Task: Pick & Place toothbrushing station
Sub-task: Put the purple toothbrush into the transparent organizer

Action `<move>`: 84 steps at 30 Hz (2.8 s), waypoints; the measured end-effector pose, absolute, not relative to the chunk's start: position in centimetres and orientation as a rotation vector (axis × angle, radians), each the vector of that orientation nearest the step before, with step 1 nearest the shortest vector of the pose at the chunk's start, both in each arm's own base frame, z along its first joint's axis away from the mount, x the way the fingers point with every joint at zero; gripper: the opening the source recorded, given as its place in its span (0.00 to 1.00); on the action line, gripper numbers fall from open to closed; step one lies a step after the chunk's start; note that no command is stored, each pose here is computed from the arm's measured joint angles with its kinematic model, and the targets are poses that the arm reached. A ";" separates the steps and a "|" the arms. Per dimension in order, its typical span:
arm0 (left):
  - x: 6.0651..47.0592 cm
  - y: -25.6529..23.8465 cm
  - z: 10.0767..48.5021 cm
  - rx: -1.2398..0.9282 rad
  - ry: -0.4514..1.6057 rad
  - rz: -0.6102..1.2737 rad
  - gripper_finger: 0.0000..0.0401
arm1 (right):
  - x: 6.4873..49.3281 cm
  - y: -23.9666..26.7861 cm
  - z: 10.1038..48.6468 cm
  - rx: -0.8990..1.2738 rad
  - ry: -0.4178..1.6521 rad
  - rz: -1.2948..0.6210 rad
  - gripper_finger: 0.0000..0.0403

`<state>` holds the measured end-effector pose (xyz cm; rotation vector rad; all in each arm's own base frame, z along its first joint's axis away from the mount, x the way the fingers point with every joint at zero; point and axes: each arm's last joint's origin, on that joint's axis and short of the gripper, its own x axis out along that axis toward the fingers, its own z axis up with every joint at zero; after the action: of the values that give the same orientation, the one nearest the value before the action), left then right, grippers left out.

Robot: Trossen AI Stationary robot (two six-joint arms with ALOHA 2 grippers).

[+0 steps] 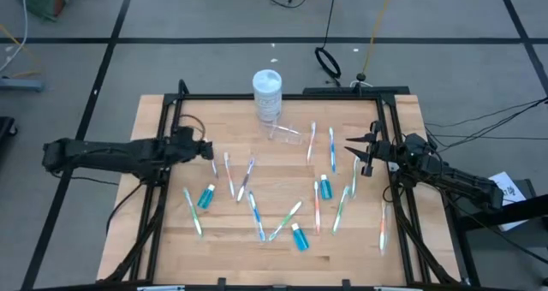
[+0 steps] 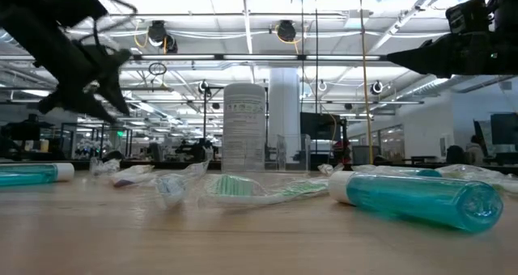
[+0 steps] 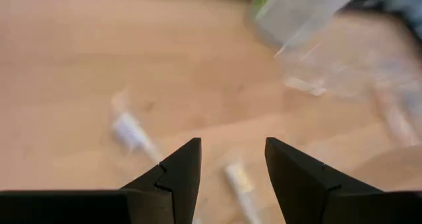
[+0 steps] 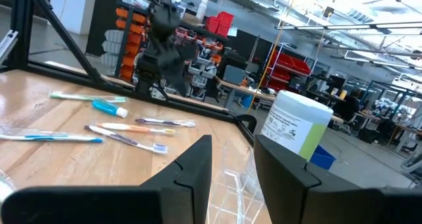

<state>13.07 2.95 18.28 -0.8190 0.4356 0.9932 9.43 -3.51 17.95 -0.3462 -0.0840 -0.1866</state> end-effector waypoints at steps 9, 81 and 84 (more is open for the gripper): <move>13.6 6.1 15.7 -0.890 0.610 1.186 0.43 | 9.4 -3.5 18.0 -0.347 -0.085 -0.187 0.26; 16.9 10.2 11.6 -0.649 0.798 1.026 0.43 | 9.4 -3.5 18.0 -0.358 -0.083 -0.187 0.26; 16.9 10.1 11.6 -0.648 0.801 1.025 0.43 | 9.4 -3.5 18.0 -0.358 -0.083 -0.187 0.26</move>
<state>16.90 10.15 11.56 -0.6485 0.8009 1.0254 9.43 -3.51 17.96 -0.3579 -0.0831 -0.1873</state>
